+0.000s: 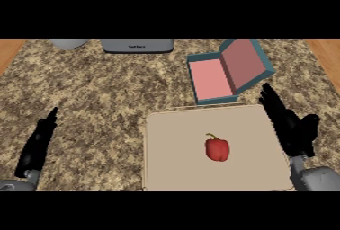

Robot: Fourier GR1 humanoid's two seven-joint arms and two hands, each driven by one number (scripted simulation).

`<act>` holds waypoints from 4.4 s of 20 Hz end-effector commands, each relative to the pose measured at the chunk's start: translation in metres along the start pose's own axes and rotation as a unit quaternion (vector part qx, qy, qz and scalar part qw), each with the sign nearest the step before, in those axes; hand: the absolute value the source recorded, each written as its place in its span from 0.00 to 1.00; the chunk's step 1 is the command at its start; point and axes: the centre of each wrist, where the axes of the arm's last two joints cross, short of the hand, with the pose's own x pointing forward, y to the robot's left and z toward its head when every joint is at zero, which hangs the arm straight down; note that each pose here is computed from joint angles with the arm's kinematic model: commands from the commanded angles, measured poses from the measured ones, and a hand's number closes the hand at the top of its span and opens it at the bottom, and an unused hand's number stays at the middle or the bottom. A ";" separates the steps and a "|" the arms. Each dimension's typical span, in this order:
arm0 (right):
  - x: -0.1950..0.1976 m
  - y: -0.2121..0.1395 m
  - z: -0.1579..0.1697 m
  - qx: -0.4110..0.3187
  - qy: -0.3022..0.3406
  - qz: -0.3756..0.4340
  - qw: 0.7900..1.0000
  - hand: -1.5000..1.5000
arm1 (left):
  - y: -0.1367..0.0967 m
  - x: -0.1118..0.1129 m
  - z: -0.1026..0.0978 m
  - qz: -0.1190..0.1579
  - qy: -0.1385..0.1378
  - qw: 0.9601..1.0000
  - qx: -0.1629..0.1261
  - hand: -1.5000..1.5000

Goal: Pick the bell pepper from the tray and place it in the cardboard box

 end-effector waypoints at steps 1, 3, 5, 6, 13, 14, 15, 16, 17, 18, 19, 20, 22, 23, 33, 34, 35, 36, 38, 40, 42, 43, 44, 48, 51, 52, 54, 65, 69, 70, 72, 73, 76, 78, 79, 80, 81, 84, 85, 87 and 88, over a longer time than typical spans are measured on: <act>0.031 0.009 0.017 -0.003 -0.041 0.032 0.999 0.00 | 0.002 0.029 0.007 0.038 -0.033 0.999 -0.003 0.50; 0.053 0.011 0.002 -0.002 -0.069 0.105 0.992 0.00 | 0.007 0.049 -0.002 0.095 -0.077 0.992 -0.030 0.50; 0.085 0.024 0.008 0.012 -0.117 0.161 0.980 0.00 | -0.001 0.061 0.002 0.152 -0.115 0.980 -0.054 0.50; 0.095 0.027 0.005 0.015 -0.141 0.194 0.971 0.00 | -0.003 0.077 0.007 0.182 -0.141 0.970 -0.073 0.50; 0.109 0.050 0.052 -0.062 -0.374 0.292 0.878 0.00 | 0.017 0.066 0.013 0.223 -0.120 0.962 -0.098 0.50; 0.108 0.054 0.067 -0.054 -0.382 0.297 0.874 0.00 | 0.015 0.066 0.020 0.219 -0.122 0.963 -0.102 0.50; 0.119 0.056 0.073 -0.047 -0.376 0.333 0.863 0.00 | 0.014 0.072 0.009 0.223 -0.124 0.962 -0.093 0.50; 0.111 0.067 0.077 -0.035 -0.369 0.356 0.858 0.00 | 0.015 0.062 0.015 0.217 -0.123 0.964 -0.093 0.50; 0.114 0.065 0.086 -0.033 -0.337 0.382 0.860 0.00 | 0.017 0.053 0.024 0.226 -0.122 0.962 -0.093 0.50; 0.106 0.063 0.089 0.000 -0.300 0.424 0.855 0.00 | 0.021 0.060 0.014 0.226 -0.124 0.962 -0.093 0.50; 0.104 0.058 0.085 -0.006 -0.256 0.469 0.845 0.00 | 0.017 0.058 0.020 0.221 -0.114 0.964 -0.092 0.50; 0.109 0.053 0.082 -0.007 -0.227 0.505 0.832 0.00 | 0.019 0.059 0.017 0.231 -0.116 0.962 -0.087 0.50; 0.103 0.052 0.079 -0.010 -0.172 0.572 0.802 0.00 | 0.019 0.058 0.022 0.221 -0.119 0.963 -0.096 0.50; 0.105 0.055 0.081 -0.011 -0.149 0.593 0.791 0.00 | 0.020 0.059 0.023 0.221 -0.118 0.964 -0.090 0.50; 0.127 0.131 0.092 0.011 0.033 0.699 0.715 0.00 | 0.007 0.070 0.019 0.224 -0.133 0.959 -0.113 0.50; 0.124 0.142 0.088 0.014 0.048 0.701 0.711 0.00 | 0.024 0.072 0.020 0.220 -0.132 0.961 -0.107 0.50; 0.124 0.147 0.087 0.018 0.065 0.699 0.712 0.00 | 0.022 0.068 0.021 0.221 -0.134 0.959 -0.114 0.50; 0.129 0.154 0.077 0.015 0.074 0.696 0.714 0.00 | 0.013 0.068 0.023 0.221 -0.133 0.958 -0.126 0.50; 0.124 0.168 0.072 0.032 0.101 0.677 0.728 0.00 | 0.015 0.079 0.019 0.235 -0.138 0.956 -0.112 0.50; 0.122 0.180 0.074 0.030 0.117 0.678 0.725 0.00 | 0.020 0.071 0.020 0.229 -0.133 0.958 -0.113 0.50; 0.120 0.183 0.074 0.025 0.126 0.686 0.716 0.00 | 0.023 0.067 0.021 0.234 -0.126 0.958 -0.103 0.50; 0.123 0.185 0.063 0.032 0.132 0.688 0.713 0.00 | 0.011 0.055 0.019 0.222 -0.135 0.959 -0.111 0.50; 0.119 0.194 0.063 0.036 0.143 0.682 0.716 0.00 | 0.024 0.070 0.023 0.235 -0.136 0.956 -0.115 0.50; 0.122 0.179 0.058 0.038 0.163 0.690 0.704 0.00 | 0.032 0.067 0.019 0.225 -0.132 0.960 -0.106 0.50; 0.130 0.199 0.065 0.041 0.158 0.694 0.701 0.00 | 0.016 0.060 0.027 0.235 -0.132 0.957 -0.108 0.50; 0.128 0.198 0.055 0.034 0.164 0.689 0.705 0.00 | 0.012 0.061 0.029 0.224 -0.134 0.960 -0.099 0.50; 0.130 0.188 0.049 0.040 0.168 0.689 0.704 0.00 | 0.046 0.058 0.023 0.223 -0.129 0.959 -0.116 0.50; 0.126 0.205 0.045 0.036 0.138 0.708 0.691 0.00 | 0.031 0.076 0.015 0.238 -0.133 0.956 -0.107 0.50; 0.116 0.209 0.059 0.030 0.156 0.719 0.676 0.00 | 0.040 0.063 0.026 0.231 -0.127 0.959 -0.107 0.50; 0.118 0.206 0.038 0.040 0.157 0.715 0.680 0.00 | 0.039 0.055 0.026 0.232 -0.127 0.958 -0.107 0.50; 0.109 0.212 0.053 0.036 0.170 0.719 0.673 0.00 | 0.030 0.056 0.033 0.222 -0.133 0.960 -0.108 0.50; 0.114 0.213 0.042 0.034 0.164 0.719 0.675 0.00 | 0.018 0.057 0.020 0.234 -0.128 0.957 -0.115 0.50; 0.104 0.212 0.048 0.037 0.176 0.719 0.672 0.00 | 0.032 0.064 0.019 0.225 -0.122 0.961 -0.105 0.50; 0.111 0.202 0.049 0.025 0.182 0.722 0.667 0.00 | 0.021 0.048 0.030 0.227 -0.134 0.959 -0.103 0.50; 0.086 0.212 0.034 0.035 0.185 0.727 0.661 0.00 | 0.015 0.071 0.026 0.223 -0.134 0.960 -0.106 0.50; 0.095 0.206 0.031 0.028 0.190 0.720 0.667 0.00 | 0.014 0.054 0.020 0.226 -0.138 0.959 -0.101 0.50; 0.095 0.210 0.042 0.024 0.190 0.723 0.664 0.00 | 0.031 0.060 0.033 0.240 -0.136 0.956 -0.100 0.50; 0.096 0.208 0.037 0.024 0.197 0.727 0.658 0.00 | 0.025 0.052 0.034 0.232 -0.137 0.957 -0.111 0.50; 0.085 0.209 0.039 0.030 0.196 0.729 0.655 0.00 | 0.021 0.055 0.025 0.225 -0.132 0.960 -0.100 0.50; 0.091 0.209 0.023 0.025 0.210 0.726 0.654 0.00 | 0.021 0.059 0.024 0.229 -0.135 0.957 -0.113 0.50; 0.097 0.205 0.023 0.027 0.203 0.733 0.649 0.00 | 0.020 0.058 0.029 0.230 -0.134 0.957 -0.113 0.50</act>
